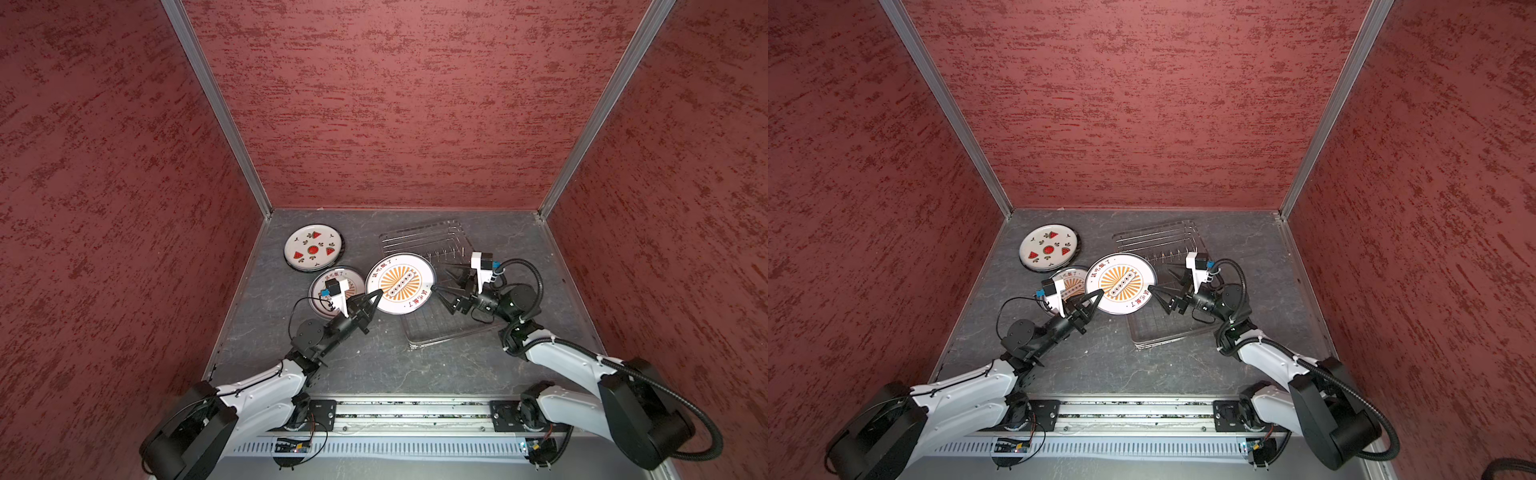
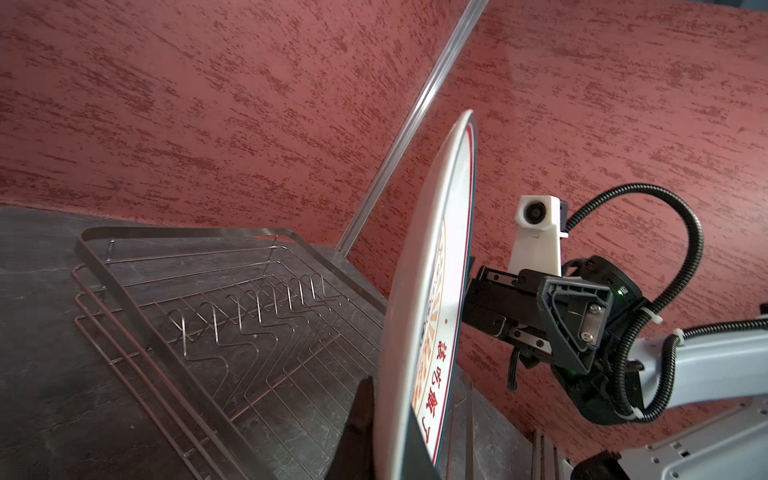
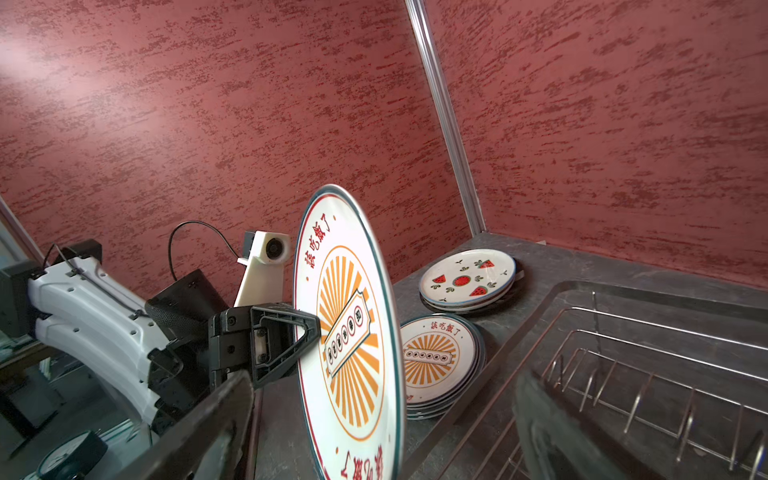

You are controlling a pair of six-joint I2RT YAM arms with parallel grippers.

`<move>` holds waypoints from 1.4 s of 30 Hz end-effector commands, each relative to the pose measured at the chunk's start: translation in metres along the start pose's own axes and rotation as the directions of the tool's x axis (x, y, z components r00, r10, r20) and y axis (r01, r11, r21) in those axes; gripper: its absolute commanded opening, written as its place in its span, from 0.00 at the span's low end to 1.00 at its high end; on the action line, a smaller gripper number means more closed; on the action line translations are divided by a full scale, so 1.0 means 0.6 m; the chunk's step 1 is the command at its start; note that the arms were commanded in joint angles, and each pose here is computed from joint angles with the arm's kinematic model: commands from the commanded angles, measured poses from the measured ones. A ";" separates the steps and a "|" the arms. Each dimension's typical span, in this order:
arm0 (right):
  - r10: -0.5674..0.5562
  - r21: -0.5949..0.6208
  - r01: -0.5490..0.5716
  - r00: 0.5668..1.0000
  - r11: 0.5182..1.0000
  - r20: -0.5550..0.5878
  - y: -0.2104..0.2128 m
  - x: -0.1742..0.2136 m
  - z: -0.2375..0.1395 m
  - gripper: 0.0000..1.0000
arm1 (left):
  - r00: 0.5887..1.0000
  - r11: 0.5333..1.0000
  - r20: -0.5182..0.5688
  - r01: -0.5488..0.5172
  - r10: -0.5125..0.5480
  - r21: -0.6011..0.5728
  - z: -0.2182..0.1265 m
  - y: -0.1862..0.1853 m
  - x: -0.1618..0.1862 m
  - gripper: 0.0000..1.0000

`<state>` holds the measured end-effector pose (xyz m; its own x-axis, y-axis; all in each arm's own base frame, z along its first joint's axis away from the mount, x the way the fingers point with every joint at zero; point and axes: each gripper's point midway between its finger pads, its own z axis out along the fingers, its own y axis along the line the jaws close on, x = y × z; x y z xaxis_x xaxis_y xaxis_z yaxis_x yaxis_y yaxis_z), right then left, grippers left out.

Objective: Unload the plates from the dish rack
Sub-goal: 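Carry the plate toward the table stack with the left gripper while the right releases, then lower the plate onto the sunburst plate stack with the left gripper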

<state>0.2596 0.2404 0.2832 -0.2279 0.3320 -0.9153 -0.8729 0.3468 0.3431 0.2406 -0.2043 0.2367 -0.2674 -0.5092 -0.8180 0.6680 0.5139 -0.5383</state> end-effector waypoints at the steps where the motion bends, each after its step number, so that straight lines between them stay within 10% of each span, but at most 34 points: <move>1: -0.055 0.046 0.052 0.996 0.998 0.076 -0.003 -0.027 -0.004 0.99 | 0.997 0.992 0.049 0.066 -0.061 -0.111 -0.005 0.036 -0.020 0.00; 12: -0.001 0.033 0.001 1.000 0.999 0.000 -0.024 -0.013 0.030 0.99 | 0.959 0.912 0.149 0.278 -0.242 -0.303 -0.048 0.142 -0.033 0.00; 26: -0.041 0.177 0.076 0.980 0.981 -0.195 -0.065 0.056 0.102 0.99 | 0.820 0.643 0.371 0.572 -0.436 -0.509 -0.129 0.266 -0.011 0.00; 42: -0.123 0.281 0.259 0.897 0.924 -0.424 -0.096 0.155 0.160 0.99 | 0.736 0.401 0.441 0.660 -0.514 -0.635 -0.164 0.315 0.033 0.00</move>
<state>0.3192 0.3381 0.1967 -0.3150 -0.0827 -0.9455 -0.7715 0.6026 0.2043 0.2859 -0.0534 0.0861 -0.2749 -0.9239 -0.2661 -0.3401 0.3523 -0.8719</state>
